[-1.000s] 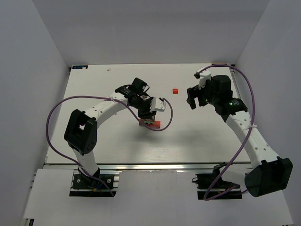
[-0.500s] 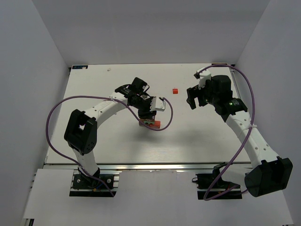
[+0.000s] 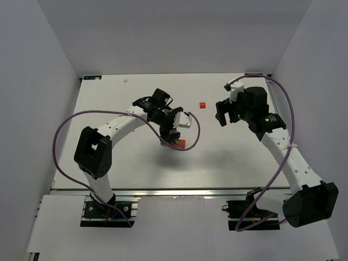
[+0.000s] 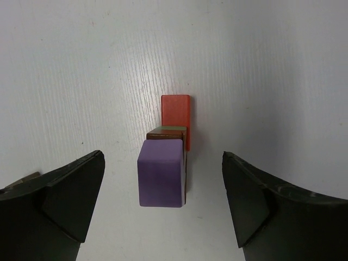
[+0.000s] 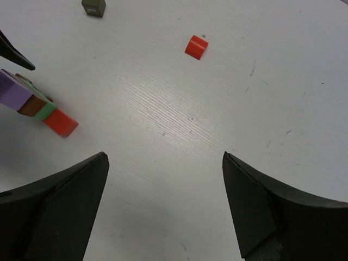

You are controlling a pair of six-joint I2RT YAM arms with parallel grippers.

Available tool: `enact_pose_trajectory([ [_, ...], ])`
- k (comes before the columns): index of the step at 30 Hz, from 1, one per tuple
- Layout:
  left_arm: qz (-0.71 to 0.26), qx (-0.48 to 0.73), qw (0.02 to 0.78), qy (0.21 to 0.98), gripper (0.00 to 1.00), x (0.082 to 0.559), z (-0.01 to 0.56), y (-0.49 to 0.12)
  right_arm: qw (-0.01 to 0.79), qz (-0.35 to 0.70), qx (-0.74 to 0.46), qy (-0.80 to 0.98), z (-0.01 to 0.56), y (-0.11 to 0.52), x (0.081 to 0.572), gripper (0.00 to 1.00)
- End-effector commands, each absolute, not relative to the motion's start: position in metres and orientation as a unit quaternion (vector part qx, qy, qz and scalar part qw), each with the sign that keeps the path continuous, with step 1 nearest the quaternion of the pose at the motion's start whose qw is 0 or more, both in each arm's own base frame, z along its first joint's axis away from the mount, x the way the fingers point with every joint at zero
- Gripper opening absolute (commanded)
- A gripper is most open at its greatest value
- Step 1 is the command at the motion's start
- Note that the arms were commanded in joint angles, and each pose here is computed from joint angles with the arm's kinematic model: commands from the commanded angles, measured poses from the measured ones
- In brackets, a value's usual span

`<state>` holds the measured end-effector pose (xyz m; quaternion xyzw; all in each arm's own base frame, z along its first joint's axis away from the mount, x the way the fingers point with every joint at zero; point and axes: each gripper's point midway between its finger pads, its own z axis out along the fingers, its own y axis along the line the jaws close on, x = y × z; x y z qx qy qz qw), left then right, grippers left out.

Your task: Build the wood block tower

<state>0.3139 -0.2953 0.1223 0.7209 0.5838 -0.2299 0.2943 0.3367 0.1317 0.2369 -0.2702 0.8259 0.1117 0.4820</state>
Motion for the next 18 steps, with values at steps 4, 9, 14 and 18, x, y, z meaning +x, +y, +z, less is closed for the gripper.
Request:
enact_pose_trajectory([
  [4,-0.254,0.716,0.357,0.544,0.98,0.307,0.191,-0.306,0.513,0.116,-0.278,0.804,0.265,0.135,0.338,0.89],
  [9,-0.263,0.675,0.406,0.557,0.98,0.311,0.221,-0.313,0.526,0.108,-0.274,0.798,0.272,0.131,0.337,0.89],
  [14,-0.22,0.574,0.502,0.609,0.98,0.349,0.259,-0.311,0.538,0.105,-0.27,0.792,0.28,0.13,0.336,0.89],
  [18,-0.211,0.467,0.545,0.663,0.98,0.383,0.284,-0.294,0.54,0.097,-0.266,0.793,0.28,0.126,0.337,0.89],
])
